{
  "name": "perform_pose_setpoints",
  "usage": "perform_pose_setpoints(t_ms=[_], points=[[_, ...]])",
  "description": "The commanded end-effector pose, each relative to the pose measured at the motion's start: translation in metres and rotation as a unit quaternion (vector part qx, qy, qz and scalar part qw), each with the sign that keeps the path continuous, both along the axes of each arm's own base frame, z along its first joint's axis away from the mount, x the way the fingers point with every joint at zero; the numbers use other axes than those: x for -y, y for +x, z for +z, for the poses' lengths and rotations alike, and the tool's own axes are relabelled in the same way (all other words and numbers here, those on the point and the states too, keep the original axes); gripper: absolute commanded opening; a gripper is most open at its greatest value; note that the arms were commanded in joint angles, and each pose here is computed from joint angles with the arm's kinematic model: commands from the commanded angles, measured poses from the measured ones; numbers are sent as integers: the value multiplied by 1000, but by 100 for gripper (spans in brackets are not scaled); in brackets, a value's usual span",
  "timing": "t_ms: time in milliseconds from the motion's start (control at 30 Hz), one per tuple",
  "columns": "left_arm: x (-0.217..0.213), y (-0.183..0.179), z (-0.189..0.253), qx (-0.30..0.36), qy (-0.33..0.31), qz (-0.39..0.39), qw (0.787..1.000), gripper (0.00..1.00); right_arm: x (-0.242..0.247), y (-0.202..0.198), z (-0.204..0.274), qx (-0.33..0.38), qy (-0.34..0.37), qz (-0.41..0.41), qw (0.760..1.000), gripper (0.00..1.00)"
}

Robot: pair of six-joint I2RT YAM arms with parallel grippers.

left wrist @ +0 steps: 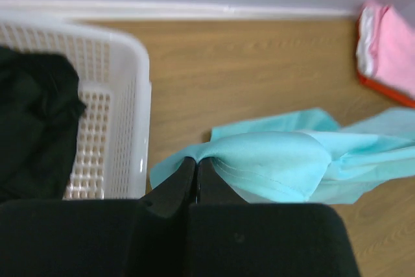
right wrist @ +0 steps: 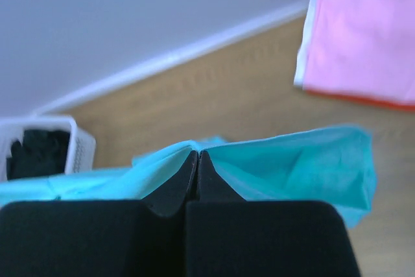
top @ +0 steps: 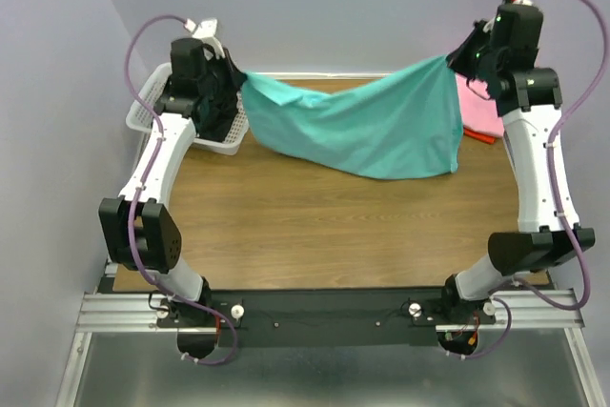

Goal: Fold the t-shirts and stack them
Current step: Flatten the tshirt out

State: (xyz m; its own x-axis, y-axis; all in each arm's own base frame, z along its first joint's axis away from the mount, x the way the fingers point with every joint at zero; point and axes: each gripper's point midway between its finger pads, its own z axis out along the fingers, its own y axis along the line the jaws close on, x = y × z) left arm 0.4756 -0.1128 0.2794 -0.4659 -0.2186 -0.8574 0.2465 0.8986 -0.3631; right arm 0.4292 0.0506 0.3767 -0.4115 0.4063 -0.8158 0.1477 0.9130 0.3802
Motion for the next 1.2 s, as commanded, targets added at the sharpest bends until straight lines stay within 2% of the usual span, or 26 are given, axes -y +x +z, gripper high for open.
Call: perform_pose_setpoints(t_ms=[0, 67, 233, 267, 333, 367, 433, 500, 667, 733, 867, 967, 1133, 1167], points=[[-4, 16, 125, 147, -42, 30, 988, 0, 31, 27, 38, 39, -69, -47, 996, 0], [-3, 14, 175, 193, -68, 32, 978, 0, 37, 32, 77, 88, -89, -54, 991, 0], [-11, -22, 264, 289, -136, 46, 947, 0, 47, 30, 120, 155, -127, -62, 978, 0], [-14, -27, 266, 288, -155, 53, 944, 0, 49, 17, 143, 192, -137, -64, 970, 0], [-20, -41, 282, 311, -167, 63, 933, 0, 53, 10, 140, 196, -149, -68, 967, 0], [-26, -56, 291, 326, -171, 74, 927, 0, 57, -9, 163, 229, -153, -77, 958, 0], [-35, -83, 309, 351, -174, 89, 916, 0, 59, -21, 161, 232, -160, -78, 956, 0], [-44, -94, 307, 357, -170, 111, 912, 0, 60, -49, 184, 271, -162, -77, 946, 0], [-63, -148, 325, 400, -160, 143, 891, 0, 55, -87, 198, 311, -163, -59, 935, 0], [-70, -158, 326, 408, -158, 159, 885, 0, 57, -96, 199, 317, -163, -63, 932, 0], [-62, -148, 325, 406, -158, 144, 888, 0, 69, -87, 187, 295, -162, -100, 936, 0], [-41, -116, 309, 373, -169, 109, 906, 0, 72, -68, 168, 268, -165, -108, 943, 0], [14, -78, 306, 351, -179, 52, 918, 0, 72, -6, 110, 194, -184, -106, 958, 0], [24, -60, 298, 340, -177, 45, 923, 0, 72, 1, 104, 188, -183, -108, 959, 0]])
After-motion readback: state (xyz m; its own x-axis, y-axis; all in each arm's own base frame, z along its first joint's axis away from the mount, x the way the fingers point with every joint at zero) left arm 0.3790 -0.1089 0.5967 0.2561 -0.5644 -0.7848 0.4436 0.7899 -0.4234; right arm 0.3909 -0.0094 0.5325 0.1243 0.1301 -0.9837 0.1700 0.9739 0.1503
